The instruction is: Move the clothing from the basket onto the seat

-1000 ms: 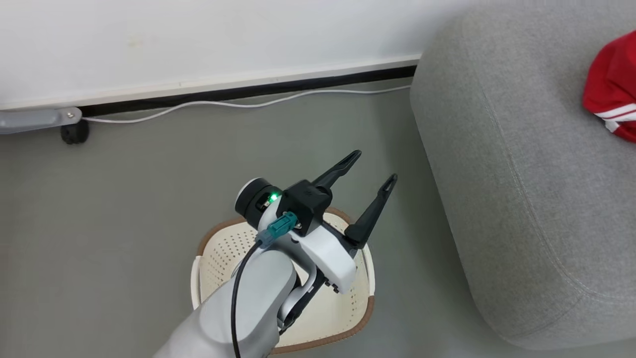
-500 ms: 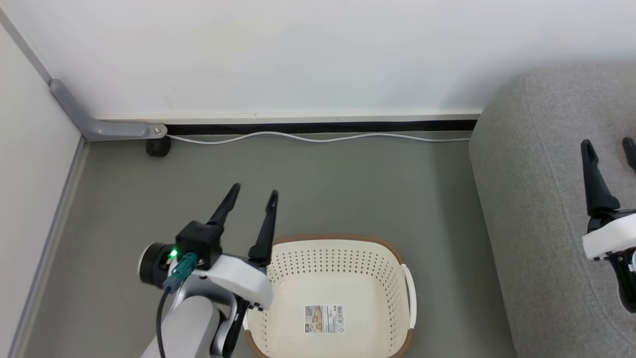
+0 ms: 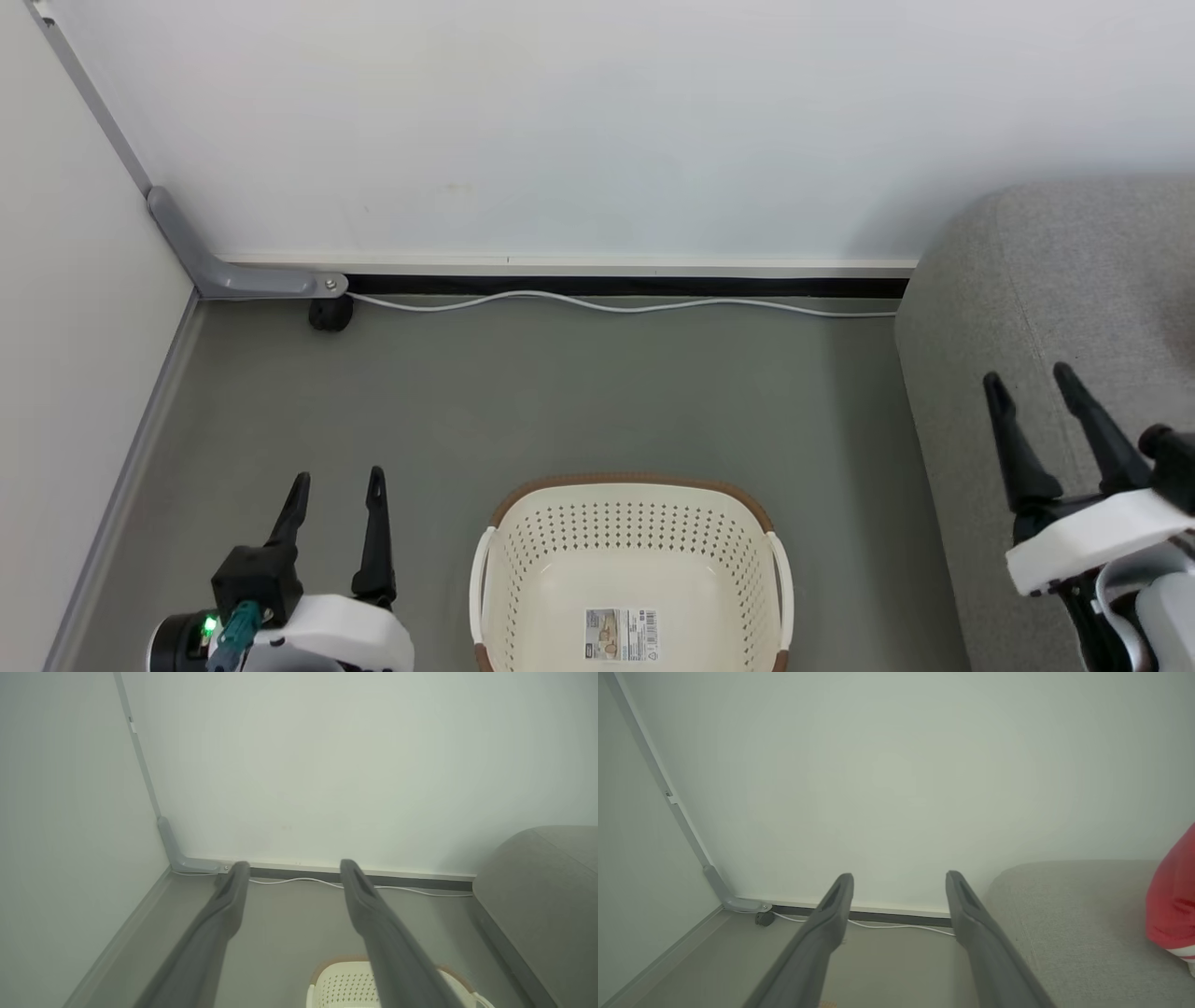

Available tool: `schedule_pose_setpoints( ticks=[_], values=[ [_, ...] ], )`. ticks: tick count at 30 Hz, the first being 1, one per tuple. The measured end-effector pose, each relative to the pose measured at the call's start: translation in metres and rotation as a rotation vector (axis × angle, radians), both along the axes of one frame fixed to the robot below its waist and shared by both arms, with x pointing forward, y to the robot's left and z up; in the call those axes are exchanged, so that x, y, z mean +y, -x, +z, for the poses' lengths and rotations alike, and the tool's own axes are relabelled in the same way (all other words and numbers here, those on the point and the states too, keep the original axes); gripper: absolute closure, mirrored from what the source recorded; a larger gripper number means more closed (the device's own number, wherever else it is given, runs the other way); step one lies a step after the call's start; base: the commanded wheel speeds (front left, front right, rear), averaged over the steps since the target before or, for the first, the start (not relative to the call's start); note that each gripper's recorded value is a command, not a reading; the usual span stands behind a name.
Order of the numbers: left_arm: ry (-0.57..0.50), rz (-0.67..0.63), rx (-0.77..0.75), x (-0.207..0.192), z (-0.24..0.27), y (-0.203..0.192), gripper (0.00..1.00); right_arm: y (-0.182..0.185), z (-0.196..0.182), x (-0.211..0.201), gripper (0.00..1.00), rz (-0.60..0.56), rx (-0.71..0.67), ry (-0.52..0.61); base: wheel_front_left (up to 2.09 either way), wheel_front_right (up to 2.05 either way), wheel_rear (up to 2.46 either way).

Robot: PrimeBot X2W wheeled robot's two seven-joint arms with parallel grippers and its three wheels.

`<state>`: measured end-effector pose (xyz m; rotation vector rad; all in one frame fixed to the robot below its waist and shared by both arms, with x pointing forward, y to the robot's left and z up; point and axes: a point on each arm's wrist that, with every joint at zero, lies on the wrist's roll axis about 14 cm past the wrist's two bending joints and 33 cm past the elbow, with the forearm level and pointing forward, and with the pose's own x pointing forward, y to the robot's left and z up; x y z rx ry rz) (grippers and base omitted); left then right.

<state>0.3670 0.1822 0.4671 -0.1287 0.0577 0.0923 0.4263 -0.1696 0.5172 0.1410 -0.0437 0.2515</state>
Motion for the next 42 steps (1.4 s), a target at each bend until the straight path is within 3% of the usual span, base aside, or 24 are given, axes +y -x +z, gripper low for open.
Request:
schedule_pose_setpoints(
  ticks=[15, 38, 39, 42],
  values=[
    [-0.011, 0.074, 0.022, 0.020, -0.009, 0.031, 0.00, 0.047, -0.027, 0.010, 0.00, 0.013, 0.064, -0.021, 0.00, 0.00, 0.00],
    [0.030, 0.005, 0.045, -0.003, -0.017, 0.031, 0.00, 0.054, -0.036, -0.004, 0.00, -0.043, 0.084, -0.012, 0.00, 0.00, 0.00],
    [0.033, 0.006, 0.053, -0.003, -0.019, 0.032, 1.00, 0.055, -0.038, -0.003, 1.00, -0.043, 0.090, -0.014, 0.00, 0.00, 0.00],
    [0.037, 0.008, 0.105, -0.005, -0.035, 0.040, 1.00, 0.064, -0.056, 0.003, 1.00, -0.042, 0.149, -0.030, 0.00, 0.00, 0.00]
  ],
)
